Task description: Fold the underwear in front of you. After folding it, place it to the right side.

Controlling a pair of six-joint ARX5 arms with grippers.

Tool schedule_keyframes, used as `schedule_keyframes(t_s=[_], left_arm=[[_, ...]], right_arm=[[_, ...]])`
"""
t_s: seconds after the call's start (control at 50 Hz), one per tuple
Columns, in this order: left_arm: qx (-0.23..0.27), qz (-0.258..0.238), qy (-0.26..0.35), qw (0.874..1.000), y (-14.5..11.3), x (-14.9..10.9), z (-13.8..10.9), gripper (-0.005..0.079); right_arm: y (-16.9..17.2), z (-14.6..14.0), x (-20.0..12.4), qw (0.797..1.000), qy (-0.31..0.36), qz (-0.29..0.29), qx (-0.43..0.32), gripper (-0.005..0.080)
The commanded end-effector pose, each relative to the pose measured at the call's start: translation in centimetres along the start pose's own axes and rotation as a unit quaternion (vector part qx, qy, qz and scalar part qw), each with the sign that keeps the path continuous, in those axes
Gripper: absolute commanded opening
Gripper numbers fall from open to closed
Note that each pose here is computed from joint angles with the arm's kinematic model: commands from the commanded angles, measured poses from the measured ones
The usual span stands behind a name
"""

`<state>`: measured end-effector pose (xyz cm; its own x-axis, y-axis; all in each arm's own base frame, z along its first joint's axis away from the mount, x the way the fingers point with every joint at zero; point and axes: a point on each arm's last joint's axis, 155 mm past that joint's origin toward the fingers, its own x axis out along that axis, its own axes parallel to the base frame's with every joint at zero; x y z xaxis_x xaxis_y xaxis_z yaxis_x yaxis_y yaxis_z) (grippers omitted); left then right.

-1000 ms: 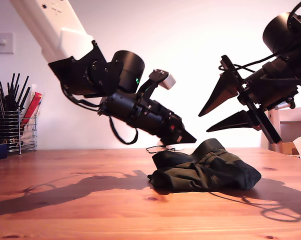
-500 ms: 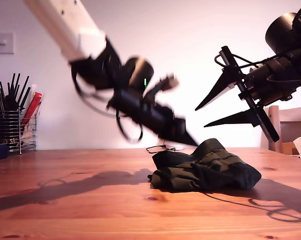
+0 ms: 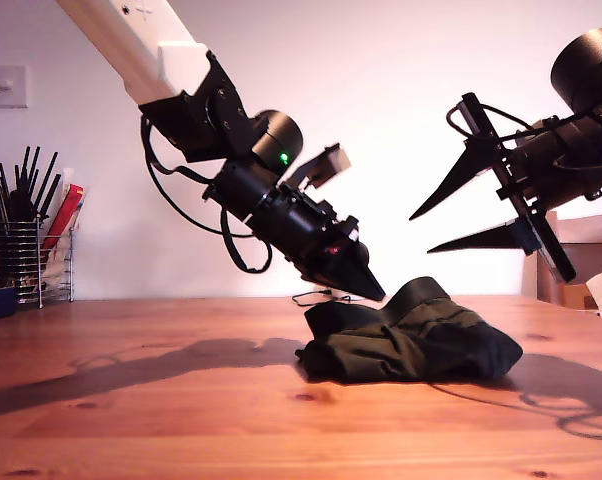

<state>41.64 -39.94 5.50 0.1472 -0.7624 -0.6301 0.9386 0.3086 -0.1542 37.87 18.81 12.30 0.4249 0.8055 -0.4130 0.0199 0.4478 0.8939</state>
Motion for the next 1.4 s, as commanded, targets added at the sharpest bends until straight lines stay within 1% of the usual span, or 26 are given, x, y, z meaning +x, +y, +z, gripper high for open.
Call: schedule_keyframes(t_s=[0.0, 0.1, 0.18, 0.36, 0.44, 0.54, 0.66, 0.76, 0.84, 0.96, 1.02, 1.12, 1.14, 1.3, 1.38], left_arm=[[-0.023, -0.027, 0.046, 0.998, -1.1, 2.9, -4.4, -0.0019], [-0.023, -0.019, 0.068, 0.997, -1.6, 3.5, -5.2, -0.0019], [-0.024, -0.008, 0.088, 0.996, -2.0, 3.8, -5.9, -0.0019], [-0.082, 0.000, 0.119, 0.990, -2.8, 3.9, -6.9, -0.0019], [-0.090, -0.004, 0.130, 0.987, -3.7, 4.1, -7.2, -0.0019], [-0.084, -0.017, 0.140, 0.986, -5.4, 4.7, -7.3, -0.0019], [-0.062, -0.040, 0.146, 0.986, -8.5, 5.8, -6.9, -0.0019], [-0.044, -0.037, 0.150, 0.987, -9.8, 6.6, -6.7, -0.0019], [-0.037, -0.027, 0.145, 0.988, -9.6, 6.7, -6.2, -0.0019], [-0.045, -0.022, 0.132, 0.990, -8.6, 6.1, -4.7, -0.0019], [-0.047, -0.017, 0.127, 0.991, -7.9, 5.6, -4.0, -0.0019], [-0.052, -0.013, 0.117, 0.992, -6.9, 4.8, -2.7, -0.0019], [-0.053, -0.013, 0.115, 0.992, -6.7, 4.7, -2.4, -0.0019], [-0.060, -0.007, 0.114, 0.992, -5.6, 3.5, -1.2, -0.0019], [-0.059, -0.005, 0.113, 0.992, -5.2, 3.1, -0.8, -0.0019]], right_arm=[[0.1, 0.0, 0.3, 1.000, 0.008, 0.006, -0.009, 0.0298], [0.4, -0.3, 0.3, 1.000, 0.014, 0.014, -0.012, 0.0298], [1.1, -0.7, 0.1, 0.999, 0.030, 0.032, -0.013, 0.0298], [2.2, -1.5, -0.1, 0.997, 0.054, 0.058, -0.018, 0.0298], [2.3, -1.6, -0.1, 0.996, 0.056, 0.060, -0.019, 0.0298], [2.7, -1.9, -0.3, 0.995, 0.066, 0.071, -0.021, 0.0298], [3.1, -1.9, -1.0, 0.994, 0.067, 0.079, -0.031, 0.0298], [3.4, -1.6, -1.8, 0.994, 0.059, 0.079, -0.039, 0.0292], [3.6, -1.4, -2.4, 0.994, 0.053, 0.079, -0.051, 0.0253], [4.5, -1.6, -3.0, 0.991, 0.058, 0.097, -0.067, 0.0204], [5.1, -2.0, -3.3, 0.989, 0.068, 0.111, -0.074, 0.0146], [6.5, -2.7, -3.9, 0.982, 0.083, 0.141, -0.092, -0.0021], [6.8, -2.9, -4.0, 0.980, 0.089, 0.149, -0.094, -0.0008], [9.2, -3.8, -5.3, 0.972, 0.109, 0.182, -0.104, -0.0010], [10.3, -3.8, -6.1, 0.969, 0.105, 0.189, -0.116, -0.0010]])
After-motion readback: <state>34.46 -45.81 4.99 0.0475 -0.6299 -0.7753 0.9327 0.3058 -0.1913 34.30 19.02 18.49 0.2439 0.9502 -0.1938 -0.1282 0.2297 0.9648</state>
